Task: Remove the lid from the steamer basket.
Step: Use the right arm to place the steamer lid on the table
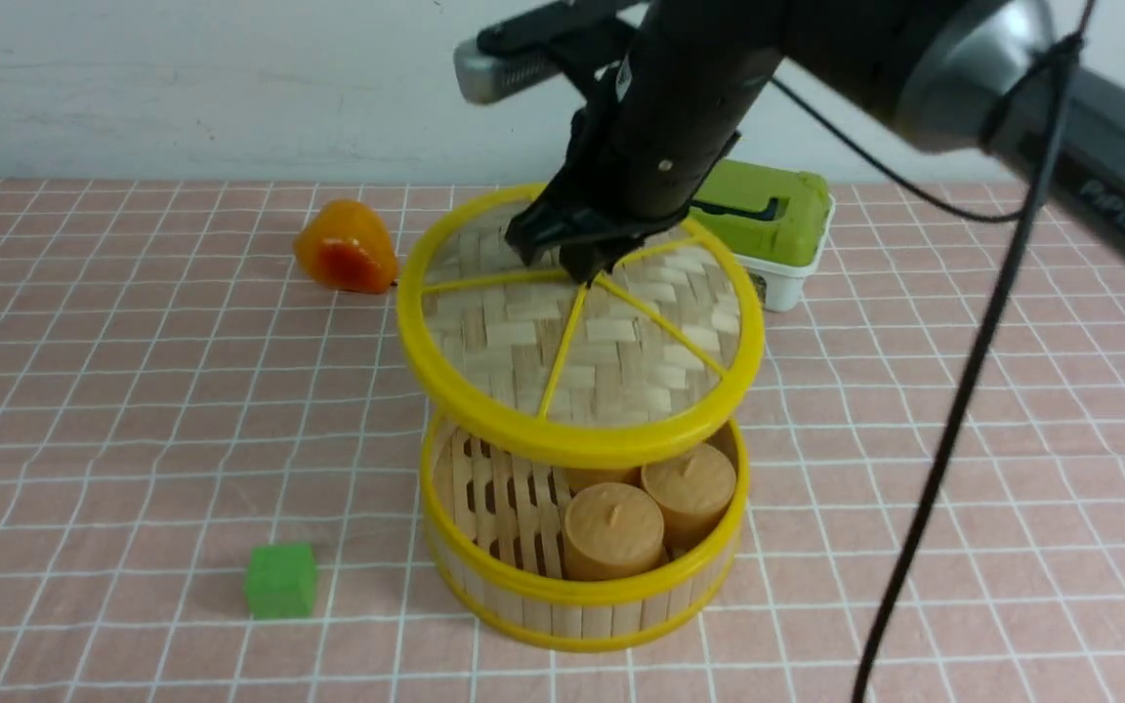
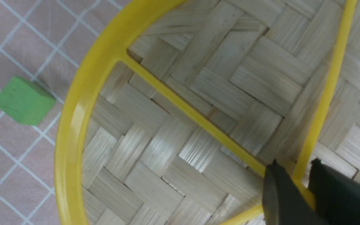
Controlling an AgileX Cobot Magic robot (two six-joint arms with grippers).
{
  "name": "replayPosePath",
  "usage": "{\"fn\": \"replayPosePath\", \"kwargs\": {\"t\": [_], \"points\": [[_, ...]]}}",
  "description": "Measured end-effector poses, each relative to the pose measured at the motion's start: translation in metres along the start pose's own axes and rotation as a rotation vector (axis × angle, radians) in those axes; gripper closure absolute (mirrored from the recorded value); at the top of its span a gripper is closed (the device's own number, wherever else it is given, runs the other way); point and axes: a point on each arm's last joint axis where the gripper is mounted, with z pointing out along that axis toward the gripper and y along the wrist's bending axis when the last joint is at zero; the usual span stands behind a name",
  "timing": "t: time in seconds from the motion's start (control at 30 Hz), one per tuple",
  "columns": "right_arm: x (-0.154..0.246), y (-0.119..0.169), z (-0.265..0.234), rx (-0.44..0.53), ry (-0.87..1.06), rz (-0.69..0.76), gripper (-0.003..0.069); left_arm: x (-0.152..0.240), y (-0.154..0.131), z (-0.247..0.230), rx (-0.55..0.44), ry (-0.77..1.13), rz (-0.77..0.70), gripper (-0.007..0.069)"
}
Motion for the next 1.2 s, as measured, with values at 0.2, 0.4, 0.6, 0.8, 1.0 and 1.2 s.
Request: {"fn": "replayPosePath", "kwargs": {"t": [0.2,0.4,0.6,0.8,1.0,1.2], "points": [[0.019,-0.029,-0.095,0.134,-0.110,0.016,0.0579,0.000,0.000,0.000,0.000,0.000,0.000,0.0386],[0.085,-0.087,-0.124,0.271,0.017,0.160,0.0579,0.000,0.000,0.000,0.000,0.000,0.000,0.0386],[0.141,-0.125,-0.085,0.266,0.212,0.318,0.0579,0.000,0.000,0.000,0.000,0.000,0.000,0.0386],[0.176,-0.147,-0.029,0.232,0.246,0.416,0.0579,0.000,0.000,0.000,0.000,0.000,0.000,0.0386],[0.189,-0.156,0.019,0.200,0.246,0.457,0.0579,0.000,0.000,0.000,0.000,0.000,0.000,0.0386],[0.191,-0.162,0.045,0.183,0.230,0.486,0.0578,0.000,0.000,0.000,0.000,0.000,0.000,0.0386]]}}
